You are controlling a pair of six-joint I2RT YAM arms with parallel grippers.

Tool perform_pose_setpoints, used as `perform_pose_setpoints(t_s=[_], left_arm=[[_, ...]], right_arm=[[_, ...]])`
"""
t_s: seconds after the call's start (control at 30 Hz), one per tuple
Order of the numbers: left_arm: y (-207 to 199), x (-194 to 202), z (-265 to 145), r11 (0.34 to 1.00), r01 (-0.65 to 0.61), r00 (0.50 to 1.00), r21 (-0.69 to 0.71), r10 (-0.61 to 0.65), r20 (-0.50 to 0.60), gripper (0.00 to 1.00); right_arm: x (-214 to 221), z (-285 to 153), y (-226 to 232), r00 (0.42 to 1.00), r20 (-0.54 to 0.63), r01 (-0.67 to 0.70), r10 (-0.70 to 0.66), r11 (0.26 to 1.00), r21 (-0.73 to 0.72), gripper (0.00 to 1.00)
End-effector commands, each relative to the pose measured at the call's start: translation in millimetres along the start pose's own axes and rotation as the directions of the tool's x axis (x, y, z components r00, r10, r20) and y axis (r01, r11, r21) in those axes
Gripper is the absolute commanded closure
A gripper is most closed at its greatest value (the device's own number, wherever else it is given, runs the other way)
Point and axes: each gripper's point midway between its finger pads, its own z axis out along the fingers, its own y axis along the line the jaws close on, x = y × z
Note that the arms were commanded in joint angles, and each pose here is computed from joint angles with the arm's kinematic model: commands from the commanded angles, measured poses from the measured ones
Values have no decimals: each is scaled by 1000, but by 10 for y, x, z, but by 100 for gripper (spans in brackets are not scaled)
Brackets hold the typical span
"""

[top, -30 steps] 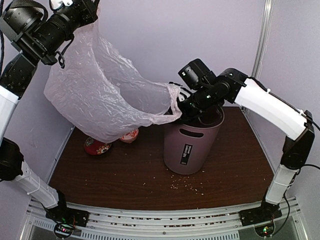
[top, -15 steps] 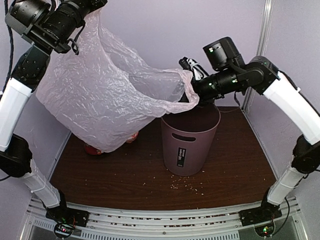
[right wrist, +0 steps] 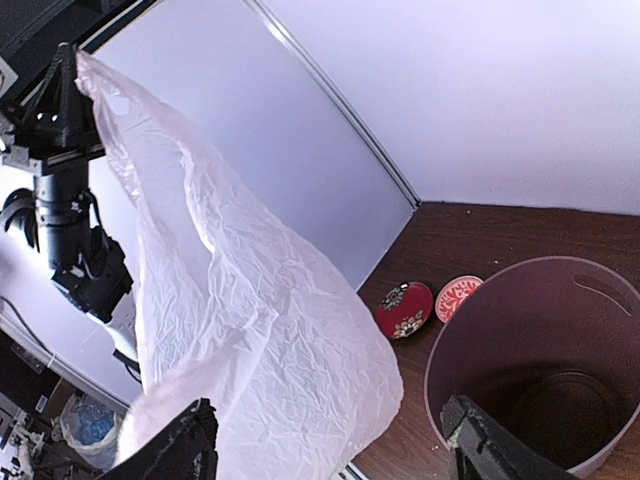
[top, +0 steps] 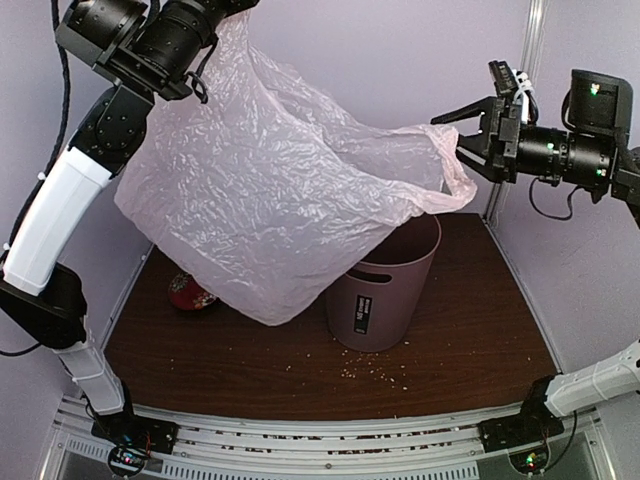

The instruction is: Put the trash bags into the trash bin

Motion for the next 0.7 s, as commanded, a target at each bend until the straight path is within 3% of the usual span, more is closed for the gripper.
perform_pose_setpoints(t_s=[0.0, 0.27, 0.47, 0.67], left_arm=[[14, -293, 10, 998, 55, 994, 8, -55, 99, 100], [36, -193, 21, 999, 28, 997, -15, -27, 68, 100], [87, -153, -9, 999, -8, 999, -41, 10, 50, 100], [178, -82, -31, 995, -46, 998, -90, 49, 28, 100]], right_arm=[[-38, -55, 224, 999, 36, 25, -20, 991, -134, 22], [-142, -390, 537, 994, 106, 46, -17, 959, -280, 17], [-140, -411, 493, 995, 99, 22, 3, 967, -254, 18], [94, -308, 495, 1000, -5, 14, -16, 956, -291, 15]])
